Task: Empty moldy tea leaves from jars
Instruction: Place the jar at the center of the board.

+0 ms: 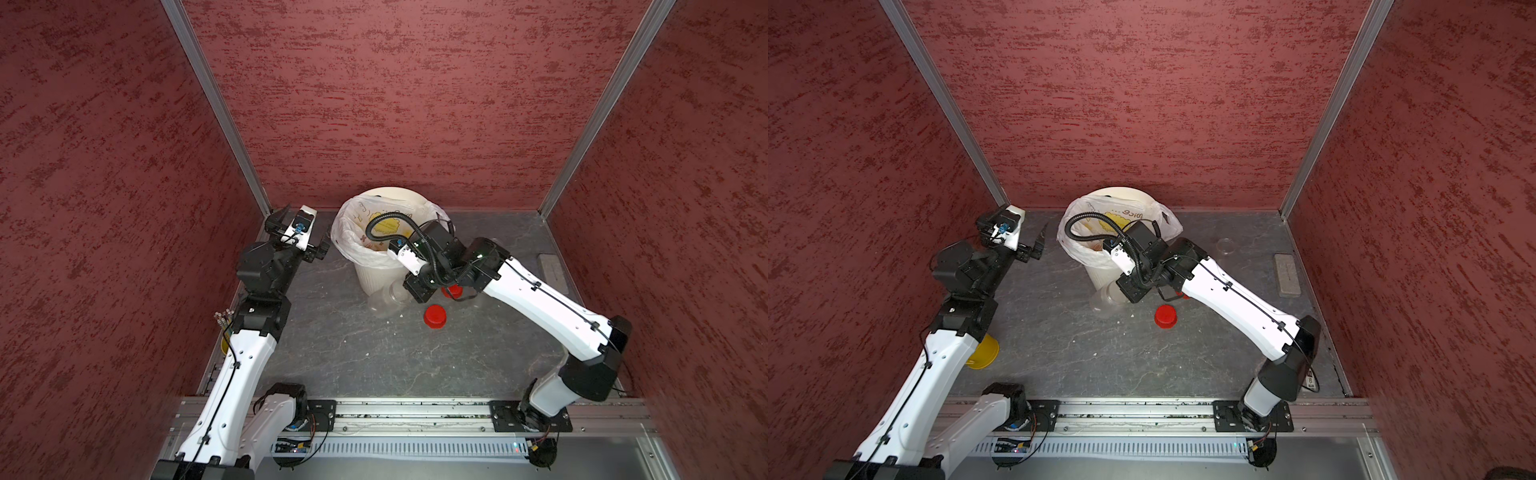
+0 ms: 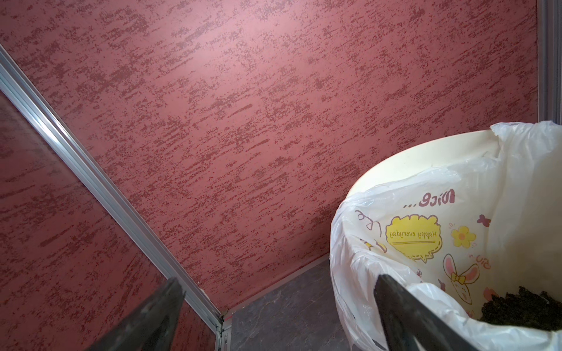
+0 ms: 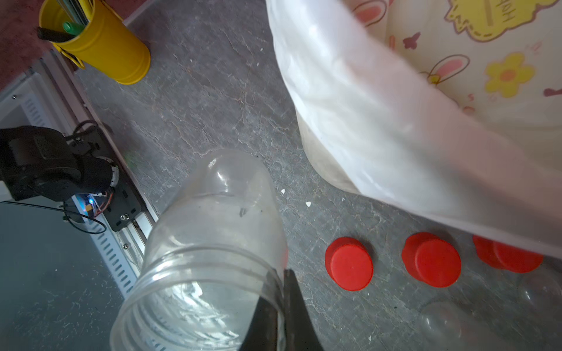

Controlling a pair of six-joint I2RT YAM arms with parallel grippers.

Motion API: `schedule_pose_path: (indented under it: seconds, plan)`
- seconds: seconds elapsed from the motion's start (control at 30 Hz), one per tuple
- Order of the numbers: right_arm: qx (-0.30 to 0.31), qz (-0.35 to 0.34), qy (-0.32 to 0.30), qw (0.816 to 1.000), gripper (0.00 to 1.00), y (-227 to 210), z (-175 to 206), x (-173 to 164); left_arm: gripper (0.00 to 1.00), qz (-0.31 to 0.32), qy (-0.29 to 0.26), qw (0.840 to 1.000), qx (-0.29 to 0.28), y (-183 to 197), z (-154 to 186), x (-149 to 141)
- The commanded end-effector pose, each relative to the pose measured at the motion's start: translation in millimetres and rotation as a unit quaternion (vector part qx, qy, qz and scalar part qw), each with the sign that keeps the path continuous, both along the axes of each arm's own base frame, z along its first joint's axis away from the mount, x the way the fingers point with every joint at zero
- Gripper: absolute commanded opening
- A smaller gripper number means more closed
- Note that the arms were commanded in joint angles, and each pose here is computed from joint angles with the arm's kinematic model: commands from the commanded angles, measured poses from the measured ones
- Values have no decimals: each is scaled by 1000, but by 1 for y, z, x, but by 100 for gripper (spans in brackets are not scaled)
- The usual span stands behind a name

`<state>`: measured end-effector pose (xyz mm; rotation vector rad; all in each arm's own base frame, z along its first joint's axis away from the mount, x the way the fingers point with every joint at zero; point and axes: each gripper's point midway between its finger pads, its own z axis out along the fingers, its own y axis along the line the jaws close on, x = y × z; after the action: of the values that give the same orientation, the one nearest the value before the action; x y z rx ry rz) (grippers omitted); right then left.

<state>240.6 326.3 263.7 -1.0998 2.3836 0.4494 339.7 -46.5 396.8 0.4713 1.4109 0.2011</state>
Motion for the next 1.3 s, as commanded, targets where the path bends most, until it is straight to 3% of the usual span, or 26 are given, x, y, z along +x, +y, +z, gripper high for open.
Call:
schedule_pose_path:
  seconds: [0.0,0.37,0.83,1.27]
  plan:
    - [-44,-48,-7,998,0,-12,-13,4,100,12,-14,1000,-18,6,3,-5]
    - [-137,-58,15,989,0,-23,-62,-6,100,13,-8,999,-31,7,1,-9]
    - [-172,-58,44,982,0,-20,-113,-6,100,11,-3,1000,-28,6,-6,-9]
    - [-179,-57,52,981,0,-18,-130,-6,100,11,0,1000,-28,6,-9,-9]
